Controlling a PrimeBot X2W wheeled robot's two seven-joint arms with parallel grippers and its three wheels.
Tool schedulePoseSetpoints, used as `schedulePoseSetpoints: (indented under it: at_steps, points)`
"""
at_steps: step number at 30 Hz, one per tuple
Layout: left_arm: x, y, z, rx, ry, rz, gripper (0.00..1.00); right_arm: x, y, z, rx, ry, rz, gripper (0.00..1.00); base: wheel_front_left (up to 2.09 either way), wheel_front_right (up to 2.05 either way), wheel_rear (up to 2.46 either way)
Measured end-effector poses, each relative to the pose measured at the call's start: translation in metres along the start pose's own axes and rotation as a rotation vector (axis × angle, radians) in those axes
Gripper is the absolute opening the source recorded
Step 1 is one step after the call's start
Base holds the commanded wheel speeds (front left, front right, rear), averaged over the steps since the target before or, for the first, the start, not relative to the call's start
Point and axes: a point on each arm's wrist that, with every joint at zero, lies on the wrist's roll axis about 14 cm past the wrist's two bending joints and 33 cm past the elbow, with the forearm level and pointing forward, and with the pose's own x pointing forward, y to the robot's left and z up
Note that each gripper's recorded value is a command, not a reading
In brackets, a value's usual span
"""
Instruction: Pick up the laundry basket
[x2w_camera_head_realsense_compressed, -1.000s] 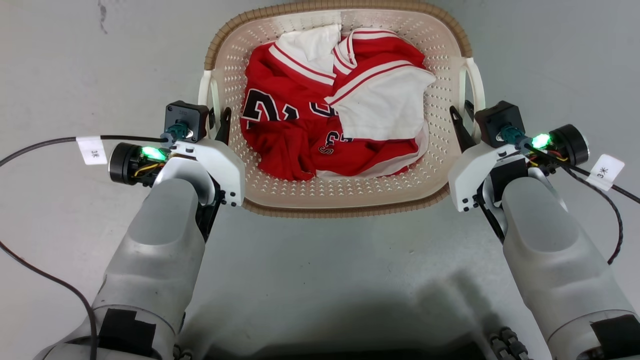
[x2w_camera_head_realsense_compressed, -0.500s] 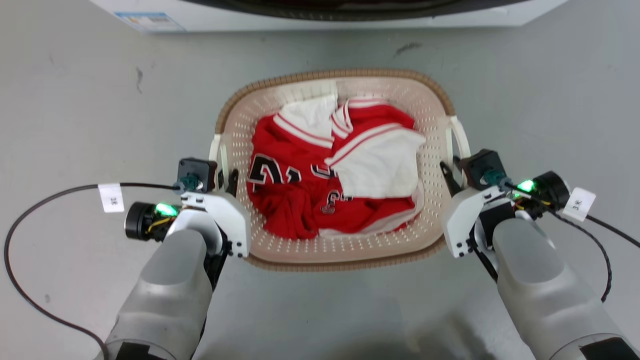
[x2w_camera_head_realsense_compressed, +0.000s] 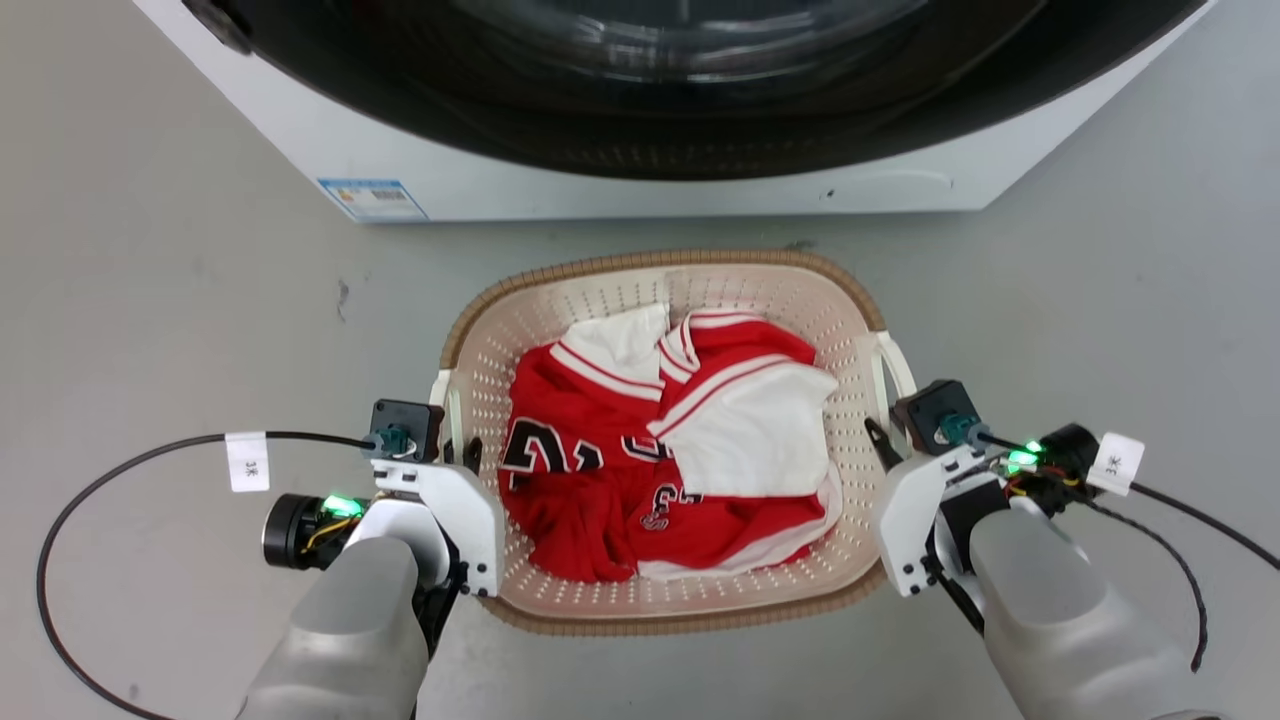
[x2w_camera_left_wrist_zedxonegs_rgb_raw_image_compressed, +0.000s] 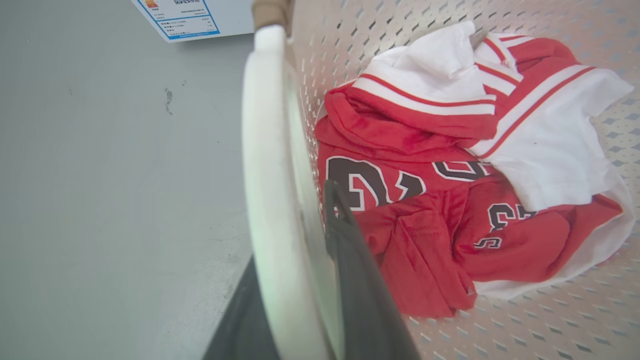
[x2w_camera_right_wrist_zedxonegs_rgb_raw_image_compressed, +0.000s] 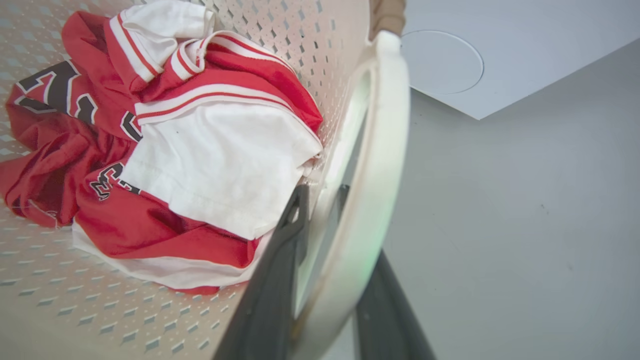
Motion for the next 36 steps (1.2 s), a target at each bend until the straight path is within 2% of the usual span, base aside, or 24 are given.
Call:
schedulePoseSetpoints:
  at_steps: [15, 36]
  points:
    - [-0.048, -0.009, -0.002, 0.003, 0.012, 0.003, 0.0, -0.045, 0.013, 0.009, -0.003, -0.003, -0.009, 0.0, 0.0, 0.0, 0.0]
    - [-0.092, -0.02, -0.026, -0.011, 0.085, -0.006, 0.0, -0.085, 0.037, -0.01, -0.005, 0.089, 0.006, 0.0, 0.0, 0.0, 0.0]
